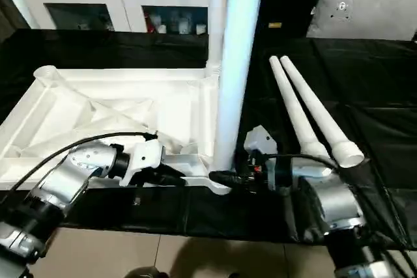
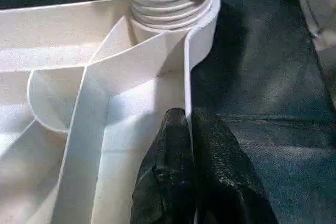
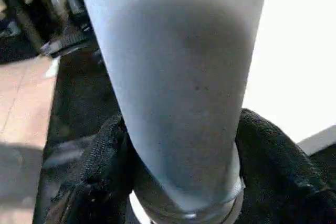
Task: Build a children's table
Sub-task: Rotate leg to tighten
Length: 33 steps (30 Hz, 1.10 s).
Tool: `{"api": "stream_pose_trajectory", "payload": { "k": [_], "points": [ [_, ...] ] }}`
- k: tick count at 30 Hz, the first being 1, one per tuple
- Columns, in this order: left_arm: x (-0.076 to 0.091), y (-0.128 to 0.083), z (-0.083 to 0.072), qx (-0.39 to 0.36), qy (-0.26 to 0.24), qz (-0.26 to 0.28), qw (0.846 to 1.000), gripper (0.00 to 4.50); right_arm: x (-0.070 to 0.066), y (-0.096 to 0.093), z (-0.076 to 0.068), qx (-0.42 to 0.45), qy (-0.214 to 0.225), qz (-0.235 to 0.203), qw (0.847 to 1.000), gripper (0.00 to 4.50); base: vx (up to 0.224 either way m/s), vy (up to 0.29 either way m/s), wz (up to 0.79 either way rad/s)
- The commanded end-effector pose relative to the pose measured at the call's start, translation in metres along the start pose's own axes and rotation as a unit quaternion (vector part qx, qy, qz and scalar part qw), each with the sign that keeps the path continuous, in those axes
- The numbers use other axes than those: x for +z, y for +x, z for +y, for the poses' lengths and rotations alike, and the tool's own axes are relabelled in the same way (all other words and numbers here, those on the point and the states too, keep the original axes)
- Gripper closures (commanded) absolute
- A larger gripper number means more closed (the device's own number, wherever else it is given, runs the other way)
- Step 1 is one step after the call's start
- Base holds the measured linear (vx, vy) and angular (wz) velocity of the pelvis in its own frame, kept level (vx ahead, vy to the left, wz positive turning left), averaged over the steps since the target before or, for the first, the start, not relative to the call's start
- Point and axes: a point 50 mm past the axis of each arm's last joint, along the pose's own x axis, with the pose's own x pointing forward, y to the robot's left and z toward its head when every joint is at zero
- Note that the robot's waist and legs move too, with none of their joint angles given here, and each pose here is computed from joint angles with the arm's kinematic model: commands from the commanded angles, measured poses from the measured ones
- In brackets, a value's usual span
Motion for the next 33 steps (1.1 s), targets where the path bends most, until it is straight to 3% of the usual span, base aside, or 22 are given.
{"api": "stream_pose_trajectory", "payload": {
  "k": [1, 2, 8, 9, 10, 11, 14, 15, 17, 21, 25, 33],
  "points": [
    [0.014, 0.014, 0.001, 0.034, -0.018, -0.037, 0.999, 4.50, 0.001, 0.018, -0.003, -0.054, 0.014, -0.011, 0.998, 1.99, 0.000, 0.000, 0.00],
    [0.023, 0.021, 0.002, 0.060, -0.040, -0.057, 0.996, 4.50, 0.001, 0.028, -0.012, -0.130, 0.050, -0.021, 0.990, 1.99, 0.000, 0.000, 0.00],
    [0.041, 0.045, 0.000, 0.093, -0.051, -0.073, 0.992, 4.50, 0.006, 0.047, -0.020, -0.203, 0.112, -0.054, 0.971, 2.11, 0.000, 0.000, 0.00],
    [0.056, 0.062, 0.001, 0.123, -0.058, -0.084, 0.987, 4.50, 0.009, 0.058, -0.026, -0.254, 0.143, -0.060, 0.955, 2.11, 0.000, 0.000, 0.00],
    [0.057, 0.063, 0.001, 0.126, -0.059, -0.086, 0.987, 4.50, 0.009, 0.059, -0.026, -0.257, 0.145, -0.060, 0.954, 2.11, 0.000, 0.000, 0.00],
    [0.070, 0.075, 0.005, 0.155, -0.058, -0.098, 0.981, 4.50, 0.010, 0.067, -0.029, -0.289, 0.157, -0.054, 0.943, 2.11, 0.000, 0.000, 0.00],
    [0.077, 0.080, 0.009, 0.175, -0.043, -0.095, 0.979, 4.50, 0.011, 0.071, -0.029, -0.305, 0.155, -0.051, 0.938, 2.11, 0.000, 0.000, 0.00],
    [0.078, 0.081, 0.010, 0.178, -0.039, -0.092, 0.979, 4.50, 0.011, 0.071, -0.029, -0.306, 0.154, -0.051, 0.938, 2.11, 0.000, 0.000, 0.00],
    [0.077, 0.080, 0.012, 0.189, -0.030, -0.083, 0.978, 4.50, 0.012, 0.069, -0.030, -0.312, 0.150, -0.056, 0.936, 1.56, 0.000, 0.000, 0.00],
    [0.067, 0.073, 0.014, 0.203, -0.013, -0.056, 0.977, 4.50, 0.012, 0.060, -0.031, -0.316, 0.150, -0.071, 0.934, 1.34, 0.000, 0.000, 0.00],
    [0.057, 0.065, 0.020, 0.220, 0.008, -0.033, 0.975, 4.50, 0.012, 0.052, -0.029, -0.326, 0.121, -0.074, 0.935, 0.80, 0.000, 0.000, 0.00],
    [0.051, 0.061, 0.026, 0.225, 0.013, -0.030, 0.974, 4.50, 0.014, 0.030, -0.025, -0.341, 0.084, -0.098, 0.931, 0.19, 0.000, 0.000, 0.00]
  ]
}}
